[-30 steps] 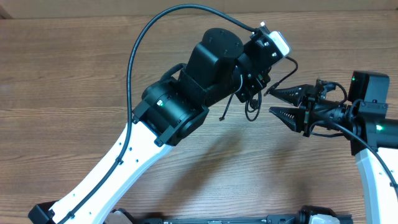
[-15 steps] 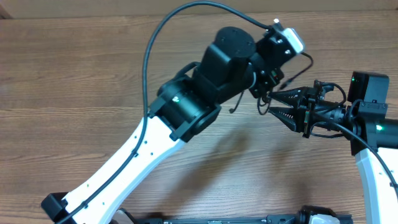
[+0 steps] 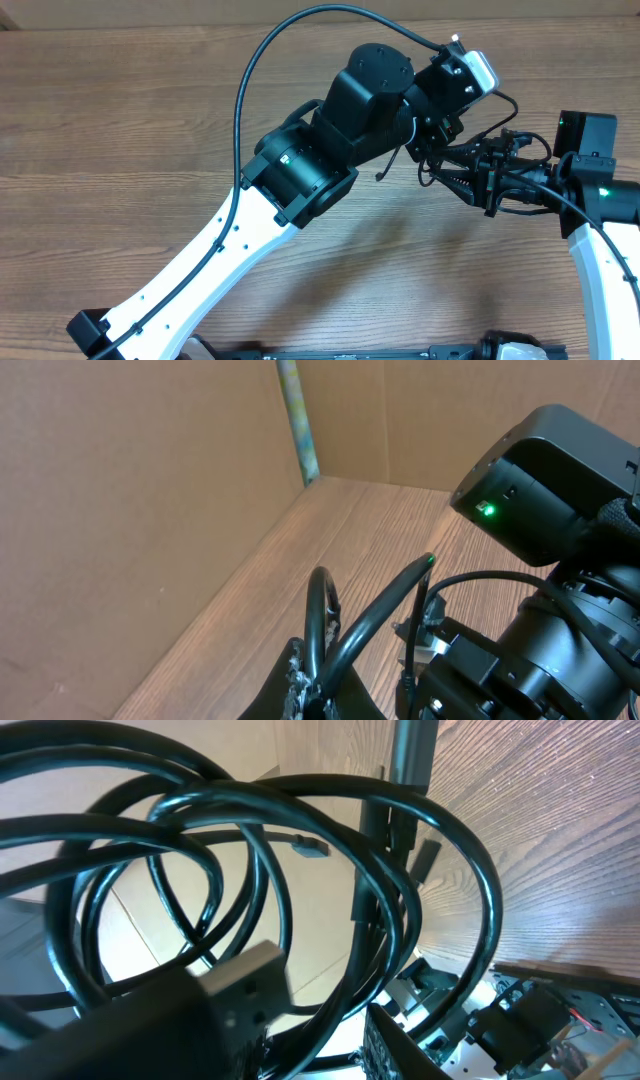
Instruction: Untangle cables
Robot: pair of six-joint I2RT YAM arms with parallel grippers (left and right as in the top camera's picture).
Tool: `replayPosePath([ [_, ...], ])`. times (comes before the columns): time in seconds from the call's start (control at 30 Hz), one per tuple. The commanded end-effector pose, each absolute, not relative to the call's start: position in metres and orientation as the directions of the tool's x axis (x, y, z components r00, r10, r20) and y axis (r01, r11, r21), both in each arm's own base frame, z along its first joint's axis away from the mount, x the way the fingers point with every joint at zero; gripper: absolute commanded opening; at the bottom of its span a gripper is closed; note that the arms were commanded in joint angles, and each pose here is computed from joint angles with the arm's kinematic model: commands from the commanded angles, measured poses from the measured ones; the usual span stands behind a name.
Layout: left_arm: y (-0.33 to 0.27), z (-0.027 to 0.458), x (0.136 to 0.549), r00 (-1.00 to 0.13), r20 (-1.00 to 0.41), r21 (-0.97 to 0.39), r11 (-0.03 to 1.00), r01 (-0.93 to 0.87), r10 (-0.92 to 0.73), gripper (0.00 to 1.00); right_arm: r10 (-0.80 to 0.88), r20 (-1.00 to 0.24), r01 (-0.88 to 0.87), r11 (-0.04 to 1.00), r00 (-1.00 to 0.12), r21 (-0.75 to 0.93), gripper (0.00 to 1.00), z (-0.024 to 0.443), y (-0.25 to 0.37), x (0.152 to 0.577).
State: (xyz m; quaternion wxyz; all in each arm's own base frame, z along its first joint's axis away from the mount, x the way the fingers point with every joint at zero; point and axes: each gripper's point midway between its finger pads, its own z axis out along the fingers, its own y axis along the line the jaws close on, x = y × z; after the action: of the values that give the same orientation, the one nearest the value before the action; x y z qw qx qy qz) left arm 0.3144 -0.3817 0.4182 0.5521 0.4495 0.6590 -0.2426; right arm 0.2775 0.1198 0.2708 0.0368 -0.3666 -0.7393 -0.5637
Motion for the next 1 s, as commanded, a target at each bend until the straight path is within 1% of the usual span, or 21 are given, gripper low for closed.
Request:
replayPosePath([
  [0.0, -0.383, 0.431, 0.307, 0.022, -0.957, 0.160, 0.462, 0.872, 0.289, 0.04, 0.499, 0.453, 0.567, 0.098, -0.739, 0.818, 0.31, 0.277, 0.120, 0.279],
  [0.1, -0.385, 0.429, 0.302, 0.018, -0.956, 0.150, 0.436, 0.887, 0.292, 0.04, 0.505, 0.447, 0.565, 0.101, -0.738, 0.819, 0.28, 0.276, 0.120, 0.281],
  [0.27, -0.384, 0.423, 0.301, 0.006, -0.951, 0.146, 0.432, 0.890, 0.310, 0.04, 0.508, 0.444, 0.564, 0.102, -0.738, 0.820, 0.25, 0.276, 0.119, 0.281],
  [0.53, -0.386, 0.427, 0.299, 0.013, -0.955, 0.142, 0.420, 0.896, 0.295, 0.04, 0.521, 0.439, 0.567, 0.108, -0.732, 0.817, 0.22, 0.274, 0.118, 0.282],
  [0.7, -0.392, 0.431, 0.290, 0.031, -0.962, 0.133, 0.369, 0.920, 0.271, 0.04, 0.521, 0.439, 0.566, 0.108, -0.732, 0.817, 0.21, 0.274, 0.118, 0.282],
  [0.97, -0.394, 0.431, 0.286, 0.032, -0.963, 0.126, 0.345, 0.930, 0.266, 0.04, 0.523, 0.438, 0.566, 0.108, -0.731, 0.817, 0.18, 0.274, 0.118, 0.282],
])
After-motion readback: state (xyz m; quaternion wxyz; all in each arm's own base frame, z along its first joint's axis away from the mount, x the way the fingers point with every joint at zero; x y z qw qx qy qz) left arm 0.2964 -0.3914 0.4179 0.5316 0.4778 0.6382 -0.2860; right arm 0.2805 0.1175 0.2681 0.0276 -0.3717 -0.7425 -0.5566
